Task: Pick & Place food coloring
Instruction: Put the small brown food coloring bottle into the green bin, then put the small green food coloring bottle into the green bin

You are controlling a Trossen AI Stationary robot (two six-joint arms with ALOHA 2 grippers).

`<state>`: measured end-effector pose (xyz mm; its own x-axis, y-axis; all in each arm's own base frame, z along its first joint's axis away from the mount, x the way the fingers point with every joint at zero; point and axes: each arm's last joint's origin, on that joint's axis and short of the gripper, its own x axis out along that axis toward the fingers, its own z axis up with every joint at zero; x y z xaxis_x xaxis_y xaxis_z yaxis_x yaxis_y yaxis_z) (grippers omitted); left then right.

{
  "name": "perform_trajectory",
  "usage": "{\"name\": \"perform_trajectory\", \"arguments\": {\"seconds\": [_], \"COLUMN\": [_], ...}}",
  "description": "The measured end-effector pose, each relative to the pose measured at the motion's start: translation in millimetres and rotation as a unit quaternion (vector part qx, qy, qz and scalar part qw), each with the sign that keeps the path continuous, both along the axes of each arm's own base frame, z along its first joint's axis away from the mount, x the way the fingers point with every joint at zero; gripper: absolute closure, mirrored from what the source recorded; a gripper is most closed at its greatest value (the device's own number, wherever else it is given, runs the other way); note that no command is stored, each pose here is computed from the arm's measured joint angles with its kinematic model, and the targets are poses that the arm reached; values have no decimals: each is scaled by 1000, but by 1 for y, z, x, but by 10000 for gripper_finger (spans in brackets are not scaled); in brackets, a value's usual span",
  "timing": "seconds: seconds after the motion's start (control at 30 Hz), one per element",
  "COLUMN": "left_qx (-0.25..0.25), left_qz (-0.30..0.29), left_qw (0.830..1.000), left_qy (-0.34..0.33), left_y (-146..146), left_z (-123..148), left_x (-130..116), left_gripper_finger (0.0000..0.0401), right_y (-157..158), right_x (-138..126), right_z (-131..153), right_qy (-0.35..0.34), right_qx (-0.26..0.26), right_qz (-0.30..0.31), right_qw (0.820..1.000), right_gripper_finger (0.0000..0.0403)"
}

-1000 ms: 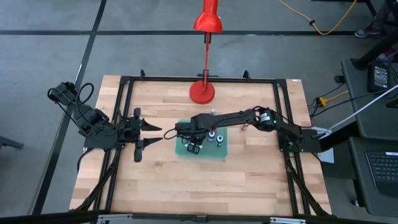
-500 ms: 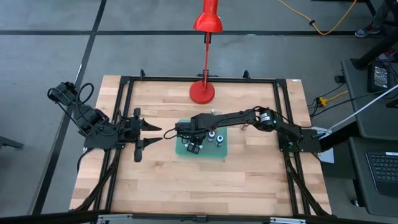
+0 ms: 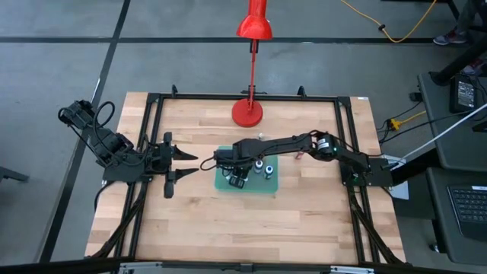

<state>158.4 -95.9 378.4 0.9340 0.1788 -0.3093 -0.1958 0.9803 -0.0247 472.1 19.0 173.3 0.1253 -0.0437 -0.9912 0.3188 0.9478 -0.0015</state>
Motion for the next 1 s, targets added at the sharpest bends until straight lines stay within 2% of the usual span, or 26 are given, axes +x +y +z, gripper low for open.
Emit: {"name": "perform_trajectory", "arguments": {"seconds": [0.13, 0.4, 0.73, 0.87, 1.0], "left_qx": [0, 0, 23, 50, 60], "left_qz": [0, 0, -3, 10, 47], "left_qw": [1000, 1000, 1000, 998, 996], "left_qy": [0, 0, 9, 30, 48], "left_y": [0, 0, 1, 8, 21], "left_z": [0, 0, -1, -4, -8], "left_x": [0, 0, 0, 2, 7], "left_gripper_finger": [244, 244, 244, 244, 244], "right_y": [0, 1, 27, 28, 19], "right_x": [1, 0, -29, -32, -34], "right_z": [12, 65, 123, 130, 130], "right_qy": [3, -19, -63, -75, -59], "right_qx": [4, -20, -124, -124, -131], "right_qz": [1, 2, 13, 17, 14], "right_qw": [1000, 1000, 990, 989, 990], "right_gripper_finger": [281, 279, 279, 279, 279]}}
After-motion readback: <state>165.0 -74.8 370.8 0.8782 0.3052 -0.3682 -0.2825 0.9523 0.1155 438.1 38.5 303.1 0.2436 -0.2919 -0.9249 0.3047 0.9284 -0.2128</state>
